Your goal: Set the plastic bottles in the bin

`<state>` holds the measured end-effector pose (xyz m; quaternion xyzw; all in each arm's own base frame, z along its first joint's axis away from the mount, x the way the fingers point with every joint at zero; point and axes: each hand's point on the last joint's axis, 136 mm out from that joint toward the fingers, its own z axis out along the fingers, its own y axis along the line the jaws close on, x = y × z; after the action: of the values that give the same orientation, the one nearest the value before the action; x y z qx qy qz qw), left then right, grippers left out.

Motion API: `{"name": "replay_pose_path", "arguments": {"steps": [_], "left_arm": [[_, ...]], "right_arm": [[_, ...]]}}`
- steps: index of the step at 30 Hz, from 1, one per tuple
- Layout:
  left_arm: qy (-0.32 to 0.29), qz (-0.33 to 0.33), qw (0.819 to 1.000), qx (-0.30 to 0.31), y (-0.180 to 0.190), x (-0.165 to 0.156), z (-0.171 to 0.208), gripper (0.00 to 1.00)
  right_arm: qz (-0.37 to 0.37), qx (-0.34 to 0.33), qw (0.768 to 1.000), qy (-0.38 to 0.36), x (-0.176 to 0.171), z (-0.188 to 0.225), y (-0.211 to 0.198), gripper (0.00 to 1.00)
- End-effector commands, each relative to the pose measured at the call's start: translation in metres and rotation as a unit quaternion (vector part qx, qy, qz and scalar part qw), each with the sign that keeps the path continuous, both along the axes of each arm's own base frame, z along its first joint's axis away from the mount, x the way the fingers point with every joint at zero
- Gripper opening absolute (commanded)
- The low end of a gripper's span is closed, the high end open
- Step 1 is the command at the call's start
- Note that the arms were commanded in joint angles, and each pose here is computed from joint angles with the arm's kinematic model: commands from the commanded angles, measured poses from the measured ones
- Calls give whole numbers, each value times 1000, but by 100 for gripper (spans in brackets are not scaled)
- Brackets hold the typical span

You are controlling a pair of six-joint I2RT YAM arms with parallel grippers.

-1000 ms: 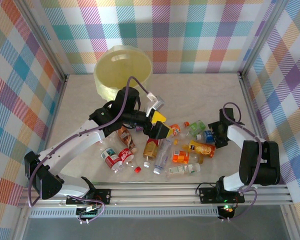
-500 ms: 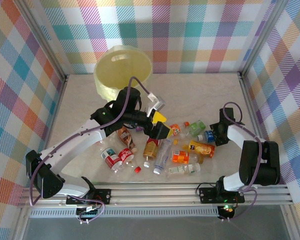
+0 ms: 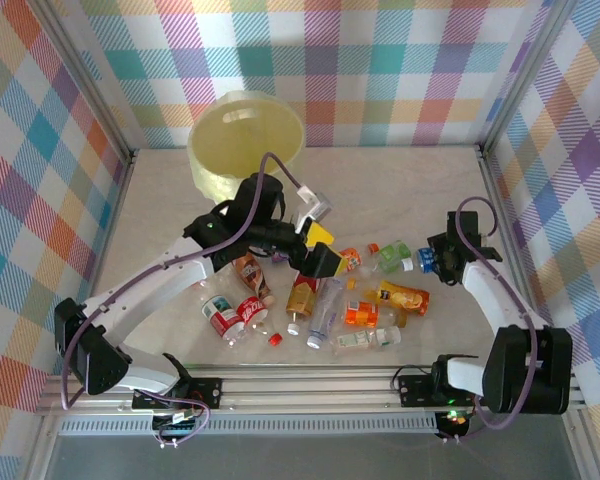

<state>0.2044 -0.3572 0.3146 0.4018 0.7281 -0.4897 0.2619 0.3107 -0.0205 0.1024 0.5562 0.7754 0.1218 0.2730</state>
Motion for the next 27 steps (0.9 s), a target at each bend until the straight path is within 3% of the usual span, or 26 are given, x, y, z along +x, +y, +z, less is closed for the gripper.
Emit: {"name": "replay_pose_path", "arguments": {"steps": [1, 6, 14, 19, 27], "left_arm": [[3, -16, 1000, -2, -5, -7, 7, 100], [9, -9, 1000, 5, -6, -4, 3, 100], [45, -5, 999, 10, -14, 0, -9, 100], [55, -3, 998, 12, -17, 2, -12, 100], [28, 36, 999, 20, -11, 14, -15, 100]], "right_arm": [[24, -46, 998, -32, 4, 40, 3, 63], [86, -111, 987, -80, 12, 85, 20, 63], [217, -184, 945, -159, 23, 152, 87, 64], [299, -185, 908, -228, 23, 191, 139, 65], [381, -122, 876, -268, 6, 211, 190, 66]]}}
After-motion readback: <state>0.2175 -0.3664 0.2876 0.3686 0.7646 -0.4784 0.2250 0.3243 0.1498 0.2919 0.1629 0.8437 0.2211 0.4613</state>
